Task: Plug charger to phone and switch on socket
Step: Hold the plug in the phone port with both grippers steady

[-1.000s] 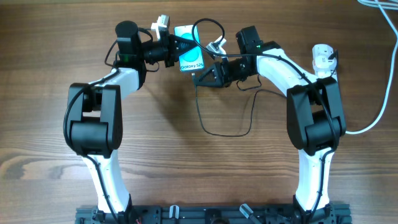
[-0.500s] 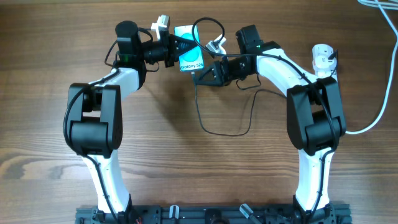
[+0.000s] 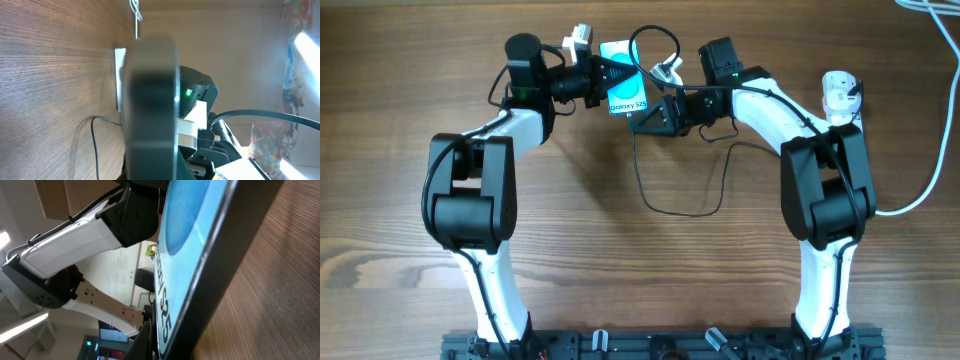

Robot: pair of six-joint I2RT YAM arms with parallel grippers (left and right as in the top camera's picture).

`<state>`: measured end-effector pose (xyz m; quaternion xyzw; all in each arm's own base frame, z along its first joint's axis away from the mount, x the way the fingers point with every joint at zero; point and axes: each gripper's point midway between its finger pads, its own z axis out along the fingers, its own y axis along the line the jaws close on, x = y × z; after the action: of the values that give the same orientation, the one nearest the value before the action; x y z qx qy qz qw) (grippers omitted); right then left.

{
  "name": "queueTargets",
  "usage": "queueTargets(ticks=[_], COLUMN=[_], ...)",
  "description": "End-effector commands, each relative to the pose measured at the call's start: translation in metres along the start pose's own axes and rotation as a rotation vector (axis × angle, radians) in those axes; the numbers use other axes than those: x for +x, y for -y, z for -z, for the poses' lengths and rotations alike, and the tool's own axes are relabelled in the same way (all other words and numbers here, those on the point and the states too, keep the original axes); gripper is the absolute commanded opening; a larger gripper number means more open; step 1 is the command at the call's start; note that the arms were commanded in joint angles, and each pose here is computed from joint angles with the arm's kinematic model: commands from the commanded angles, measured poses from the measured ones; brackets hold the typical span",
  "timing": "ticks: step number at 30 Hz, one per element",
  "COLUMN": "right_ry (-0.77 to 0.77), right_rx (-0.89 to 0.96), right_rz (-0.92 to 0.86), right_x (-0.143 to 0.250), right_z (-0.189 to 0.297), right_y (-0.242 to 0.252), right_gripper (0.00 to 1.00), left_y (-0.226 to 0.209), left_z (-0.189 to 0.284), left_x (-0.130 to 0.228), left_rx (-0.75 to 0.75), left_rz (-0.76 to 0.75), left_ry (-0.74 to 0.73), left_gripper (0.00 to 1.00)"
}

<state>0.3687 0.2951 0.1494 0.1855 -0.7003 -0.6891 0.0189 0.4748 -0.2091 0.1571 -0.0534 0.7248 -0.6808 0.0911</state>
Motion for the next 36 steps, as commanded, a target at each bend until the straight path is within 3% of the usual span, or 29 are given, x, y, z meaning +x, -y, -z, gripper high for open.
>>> queueTargets(ticks=[1,36], right_ry=[0.003,0.011], right_rx=[-0.012,0.017], right_rz=[0.017,-0.028], right_x=[-0.0044,-0.0098], right_z=[0.0020,0.0022], right_y=[-0.0145,-0.0101], right_gripper=[0.04,0.04], left_y=[0.0163,0.0173], left_z=[0.0003,0.0000], left_x=[0.0015,0.0061], left_rx=[0.019,0.025], left_rz=[-0.042,-0.043], left_ry=[-0.023,-0.049], left_gripper=[0.04,0.04])
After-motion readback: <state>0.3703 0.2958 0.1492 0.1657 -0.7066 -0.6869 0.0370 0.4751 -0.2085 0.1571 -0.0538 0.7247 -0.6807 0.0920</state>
